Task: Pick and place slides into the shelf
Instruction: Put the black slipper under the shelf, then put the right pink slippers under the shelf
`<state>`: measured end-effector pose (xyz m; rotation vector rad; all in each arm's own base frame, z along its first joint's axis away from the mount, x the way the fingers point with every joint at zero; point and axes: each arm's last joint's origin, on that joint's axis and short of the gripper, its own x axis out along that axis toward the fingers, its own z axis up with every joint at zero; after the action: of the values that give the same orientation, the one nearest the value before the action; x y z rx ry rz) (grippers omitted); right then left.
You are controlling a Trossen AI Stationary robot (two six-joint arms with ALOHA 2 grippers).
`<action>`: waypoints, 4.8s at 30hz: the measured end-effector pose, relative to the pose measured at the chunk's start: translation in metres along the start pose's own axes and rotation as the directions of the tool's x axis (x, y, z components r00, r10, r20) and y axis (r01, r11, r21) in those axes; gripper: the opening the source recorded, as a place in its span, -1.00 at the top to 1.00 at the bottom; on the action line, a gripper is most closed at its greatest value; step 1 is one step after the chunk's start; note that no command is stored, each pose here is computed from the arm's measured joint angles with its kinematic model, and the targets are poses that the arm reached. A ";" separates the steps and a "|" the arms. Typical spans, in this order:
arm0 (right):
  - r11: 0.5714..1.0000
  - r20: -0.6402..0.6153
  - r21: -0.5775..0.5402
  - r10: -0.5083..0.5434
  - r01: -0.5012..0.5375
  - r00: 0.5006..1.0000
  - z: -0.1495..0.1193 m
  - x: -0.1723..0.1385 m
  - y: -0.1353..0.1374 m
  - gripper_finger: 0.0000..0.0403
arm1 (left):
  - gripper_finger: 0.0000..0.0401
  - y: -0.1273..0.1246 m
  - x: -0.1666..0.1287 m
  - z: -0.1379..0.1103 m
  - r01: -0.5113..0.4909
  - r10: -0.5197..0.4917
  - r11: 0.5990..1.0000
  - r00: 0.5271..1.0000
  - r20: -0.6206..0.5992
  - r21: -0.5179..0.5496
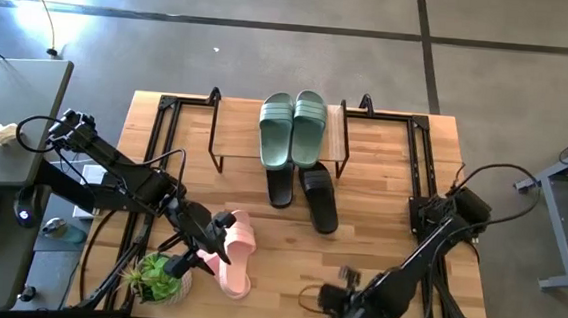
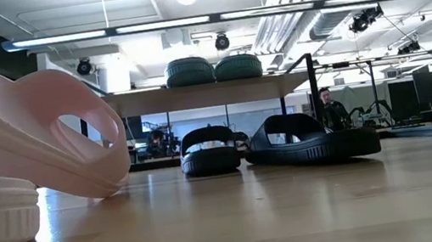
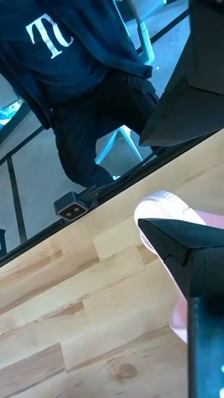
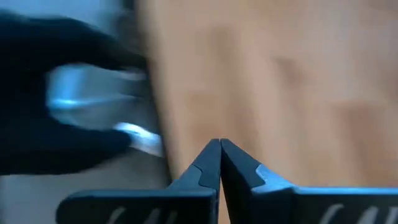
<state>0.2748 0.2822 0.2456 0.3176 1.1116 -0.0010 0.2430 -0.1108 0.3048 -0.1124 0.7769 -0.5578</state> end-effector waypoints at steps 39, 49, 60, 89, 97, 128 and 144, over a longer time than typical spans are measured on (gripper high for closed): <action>0.828 0.219 0.158 -0.561 0.538 0.798 0.003 0.104 -0.194 1.00 | 0.08 0.001 0.000 0.000 -0.039 0.039 0.999 0.999 0.005 -0.001; 0.821 0.237 0.197 -0.570 0.536 0.786 0.028 0.105 -0.220 1.00 | 0.08 0.001 0.000 -0.001 -0.044 0.044 0.999 0.999 0.000 -0.003; 0.802 0.288 0.279 -0.594 0.528 0.751 0.051 0.103 -0.244 1.00 | 0.08 0.004 0.001 -0.002 -0.115 0.115 0.993 0.993 0.012 -0.011; 0.743 0.124 0.078 -0.669 0.665 0.733 0.024 0.076 -0.181 1.00 | 0.08 0.094 0.075 -0.085 -0.785 0.769 0.597 0.619 -0.158 -0.168; 0.746 0.187 0.152 -0.666 0.648 0.722 -0.005 0.054 -0.150 1.00 | 0.16 0.127 0.075 -0.084 -0.782 0.780 0.523 0.600 -0.177 -0.340; 0.967 0.643 -0.167 -0.041 0.192 0.765 0.051 0.065 -0.116 0.82 | 0.62 0.138 0.071 -0.085 -0.711 0.721 0.537 0.666 -0.190 -0.453; 0.963 0.678 -0.089 -0.129 0.255 0.724 0.078 0.108 -0.118 0.23 | 0.62 0.140 0.071 -0.080 -0.724 0.770 0.507 0.624 -0.131 -0.469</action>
<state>0.3730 0.1674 0.1521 0.0205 0.4080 -0.1910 0.2898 -0.0202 0.1613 -0.2439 0.7722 0.5076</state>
